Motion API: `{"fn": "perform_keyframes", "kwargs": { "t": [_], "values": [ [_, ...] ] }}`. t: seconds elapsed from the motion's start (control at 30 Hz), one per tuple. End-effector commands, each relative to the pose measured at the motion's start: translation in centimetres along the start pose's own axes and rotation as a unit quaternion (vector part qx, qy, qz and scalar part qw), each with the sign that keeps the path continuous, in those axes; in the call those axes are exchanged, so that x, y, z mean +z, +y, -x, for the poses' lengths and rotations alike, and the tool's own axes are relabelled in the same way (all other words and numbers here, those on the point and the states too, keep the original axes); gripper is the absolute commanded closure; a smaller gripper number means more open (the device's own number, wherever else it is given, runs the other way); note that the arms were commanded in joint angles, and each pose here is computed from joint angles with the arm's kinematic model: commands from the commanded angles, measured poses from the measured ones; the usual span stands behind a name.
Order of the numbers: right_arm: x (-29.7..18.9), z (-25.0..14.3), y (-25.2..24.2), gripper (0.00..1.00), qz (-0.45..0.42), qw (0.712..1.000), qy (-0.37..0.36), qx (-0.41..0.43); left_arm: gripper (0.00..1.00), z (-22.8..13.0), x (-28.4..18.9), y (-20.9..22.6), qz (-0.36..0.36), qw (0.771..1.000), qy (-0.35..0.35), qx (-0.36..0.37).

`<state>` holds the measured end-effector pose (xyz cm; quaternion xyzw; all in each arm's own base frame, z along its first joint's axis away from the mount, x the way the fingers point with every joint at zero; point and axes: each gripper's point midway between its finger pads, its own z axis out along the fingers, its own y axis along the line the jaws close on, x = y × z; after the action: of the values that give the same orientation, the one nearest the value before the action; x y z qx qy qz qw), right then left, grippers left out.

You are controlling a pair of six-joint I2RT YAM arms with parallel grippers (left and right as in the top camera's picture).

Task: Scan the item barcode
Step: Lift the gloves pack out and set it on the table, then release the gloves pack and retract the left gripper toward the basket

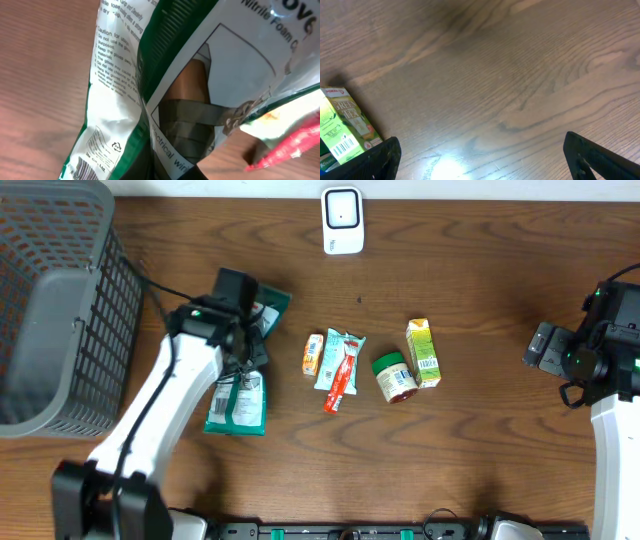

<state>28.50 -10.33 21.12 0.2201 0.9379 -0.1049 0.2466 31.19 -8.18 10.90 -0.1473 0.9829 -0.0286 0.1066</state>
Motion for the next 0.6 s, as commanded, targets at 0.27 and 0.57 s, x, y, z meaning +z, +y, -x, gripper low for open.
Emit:
{"fn": "perform_keyframes", "kwargs": {
  "t": [0.27, 0.57],
  "values": [
    [-0.3, 0.2, -0.3, 0.01, -0.003, 1.0, -0.005, -0.001, 0.89, -1.6, 7.4, -0.1, 0.038, 0.995, 0.082, -0.047],
    [-0.3, 0.2, -0.3, 0.01, -0.003, 1.0, -0.005, -0.001, 0.26, -0.3, 5.2, -1.5, 0.001, 0.997, 0.074, 0.009]
  ]
}}
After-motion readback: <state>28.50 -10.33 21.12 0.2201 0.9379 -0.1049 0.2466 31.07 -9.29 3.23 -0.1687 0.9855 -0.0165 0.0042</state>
